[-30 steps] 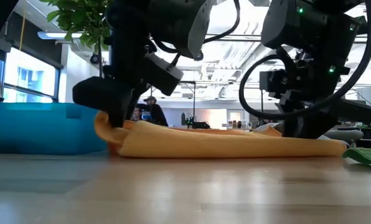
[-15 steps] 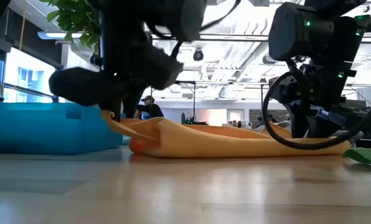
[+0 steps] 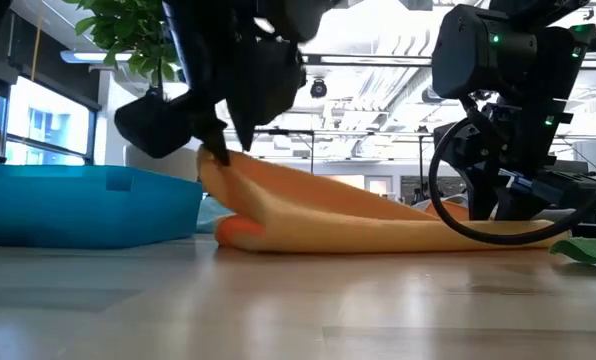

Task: Fold microfiber towels
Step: Fold the orange microfiber towel on the table

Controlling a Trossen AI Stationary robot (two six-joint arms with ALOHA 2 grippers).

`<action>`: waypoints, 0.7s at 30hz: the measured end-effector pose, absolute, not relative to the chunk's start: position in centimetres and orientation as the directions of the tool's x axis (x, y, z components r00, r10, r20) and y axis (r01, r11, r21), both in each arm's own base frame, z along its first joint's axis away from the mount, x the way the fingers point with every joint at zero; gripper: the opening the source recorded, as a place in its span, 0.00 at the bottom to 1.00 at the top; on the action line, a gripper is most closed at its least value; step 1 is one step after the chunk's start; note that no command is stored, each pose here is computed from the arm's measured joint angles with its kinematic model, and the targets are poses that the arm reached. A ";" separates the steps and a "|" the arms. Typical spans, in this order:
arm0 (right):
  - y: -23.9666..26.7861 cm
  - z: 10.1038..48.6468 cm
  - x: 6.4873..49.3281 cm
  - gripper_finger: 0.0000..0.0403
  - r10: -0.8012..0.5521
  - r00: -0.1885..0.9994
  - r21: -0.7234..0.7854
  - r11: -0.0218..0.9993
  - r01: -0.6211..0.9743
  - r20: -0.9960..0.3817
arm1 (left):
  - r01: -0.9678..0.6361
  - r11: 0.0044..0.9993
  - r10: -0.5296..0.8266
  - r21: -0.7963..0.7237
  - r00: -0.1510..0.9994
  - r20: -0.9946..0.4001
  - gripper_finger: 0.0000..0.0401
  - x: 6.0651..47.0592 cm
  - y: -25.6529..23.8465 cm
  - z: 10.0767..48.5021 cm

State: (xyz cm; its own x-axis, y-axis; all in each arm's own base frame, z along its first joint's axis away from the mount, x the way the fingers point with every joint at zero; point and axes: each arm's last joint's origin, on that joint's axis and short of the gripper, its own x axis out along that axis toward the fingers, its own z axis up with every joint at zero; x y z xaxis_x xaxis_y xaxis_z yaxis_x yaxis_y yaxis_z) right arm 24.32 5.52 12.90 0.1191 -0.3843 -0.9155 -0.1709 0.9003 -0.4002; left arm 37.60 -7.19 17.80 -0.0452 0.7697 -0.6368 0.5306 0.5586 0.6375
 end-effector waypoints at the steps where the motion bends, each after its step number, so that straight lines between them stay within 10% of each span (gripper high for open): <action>1: 5.5 12.9 24.3 0.35 -0.384 0.119 -0.400 0.900 -0.171 -0.916 | 0.504 0.594 0.751 0.627 -0.070 -0.656 0.33 37.5 -7.0 17.8; 9: 5.6 12.9 24.4 0.35 -0.381 0.132 -0.399 0.900 -0.175 -0.915 | 0.425 0.780 0.532 0.458 -0.066 -0.844 0.33 38.1 -8.6 17.1; 17: 5.6 12.9 24.6 0.35 -0.378 0.144 -0.399 0.900 -0.174 -0.915 | 0.551 0.350 0.885 0.758 0.072 -0.460 0.33 37.4 -8.1 18.6; 21: 5.6 12.9 24.7 0.35 -0.374 0.155 -0.398 0.902 -0.168 -0.914 | 0.491 0.583 0.754 0.647 -0.032 -0.656 0.33 37.3 -8.5 18.6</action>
State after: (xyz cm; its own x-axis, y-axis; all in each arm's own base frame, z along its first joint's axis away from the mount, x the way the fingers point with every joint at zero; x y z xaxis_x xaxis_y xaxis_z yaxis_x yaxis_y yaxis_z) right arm 24.68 5.62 12.89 0.1551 -0.3741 -0.9143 -0.1683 0.9020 -0.3976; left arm 37.34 -8.52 18.60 -0.0319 0.7544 -0.6557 0.4914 0.5831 0.6470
